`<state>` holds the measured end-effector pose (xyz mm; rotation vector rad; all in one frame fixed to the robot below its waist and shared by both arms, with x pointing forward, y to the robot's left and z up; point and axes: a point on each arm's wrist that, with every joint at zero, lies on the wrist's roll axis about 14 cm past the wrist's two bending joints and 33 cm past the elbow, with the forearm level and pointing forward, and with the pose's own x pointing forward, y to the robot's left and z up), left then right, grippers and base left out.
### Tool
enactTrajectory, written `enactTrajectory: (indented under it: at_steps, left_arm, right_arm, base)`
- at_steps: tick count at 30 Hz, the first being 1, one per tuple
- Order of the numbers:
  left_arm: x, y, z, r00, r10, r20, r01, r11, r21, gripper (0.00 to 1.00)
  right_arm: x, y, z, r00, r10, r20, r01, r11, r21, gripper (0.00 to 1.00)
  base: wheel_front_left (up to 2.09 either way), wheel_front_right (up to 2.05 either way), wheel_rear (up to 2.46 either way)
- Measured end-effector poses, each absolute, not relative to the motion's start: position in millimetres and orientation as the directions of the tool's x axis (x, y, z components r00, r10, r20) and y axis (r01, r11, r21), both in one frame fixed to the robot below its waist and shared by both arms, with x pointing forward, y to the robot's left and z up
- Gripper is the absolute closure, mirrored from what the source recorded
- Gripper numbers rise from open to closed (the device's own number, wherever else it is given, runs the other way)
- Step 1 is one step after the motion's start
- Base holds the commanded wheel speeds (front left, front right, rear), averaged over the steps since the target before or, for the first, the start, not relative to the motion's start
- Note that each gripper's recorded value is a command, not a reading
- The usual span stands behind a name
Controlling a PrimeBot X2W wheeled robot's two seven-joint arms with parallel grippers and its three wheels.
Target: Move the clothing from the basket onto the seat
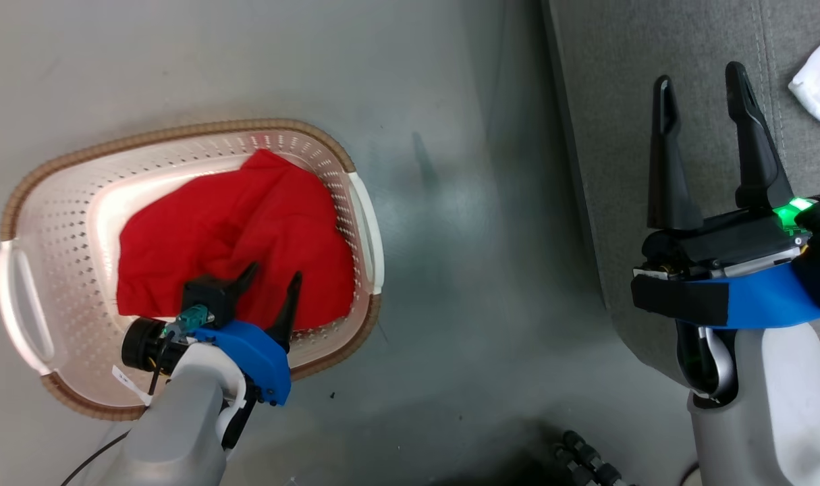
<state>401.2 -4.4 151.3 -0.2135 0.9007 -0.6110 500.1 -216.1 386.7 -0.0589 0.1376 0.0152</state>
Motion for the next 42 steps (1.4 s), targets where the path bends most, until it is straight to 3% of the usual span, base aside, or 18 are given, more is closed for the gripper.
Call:
enactTrajectory:
  at_steps: [12,13,14,15,33,42]
  left_arm:
    - [386.7,-12.5,104.4,0.357,-0.566,-0.743,0.333,0.820,-0.465,0.00]
    - [384.1,-14.5,102.8,0.344,-0.568,-0.748,0.329,0.819,-0.471,0.04]
    - [381.7,-17.1,102.1,0.332,-0.574,-0.748,0.333,0.814,-0.476,0.74]
    - [380.5,-19.7,101.6,0.324,-0.579,-0.748,0.337,0.809,-0.481,1.00]
    - [384.9,-20.6,105.3,0.320,-0.595,-0.737,0.357,0.797,-0.488,1.00]
    - [396.3,-14.1,138.6,0.372,-0.586,-0.720,0.382,0.803,-0.457,1.00]
  right_arm:
    - [492.5,-221.2,350.5,0.977,0.001,-0.213,-0.013,0.999,-0.051,0.00]
    - [492.0,-221.6,349.8,0.977,0.000,-0.214,-0.011,0.999,-0.049,0.00]
    - [491.5,-222.1,349.2,0.977,-0.001,-0.215,-0.009,0.999,-0.049,0.00]
    - [491.0,-222.8,348.2,0.976,-0.003,-0.218,-0.008,0.999,-0.050,0.00]
    - [489.5,-220.2,344.9,0.976,0.003,-0.220,-0.009,1.000,-0.025,0.00]
    - [489.7,-214.1,372.5,0.986,0.016,-0.167,-0.016,1.000,0.001,0.00]
  base:
    - [0.00,0.00,0.00]
    - [0.00,0.00,0.00]
    - [0.00,0.00,0.00]
    - [0.00,0.00,0.00]
    - [0.00,0.00,0.00]
    - [0.00,0.00,0.00]
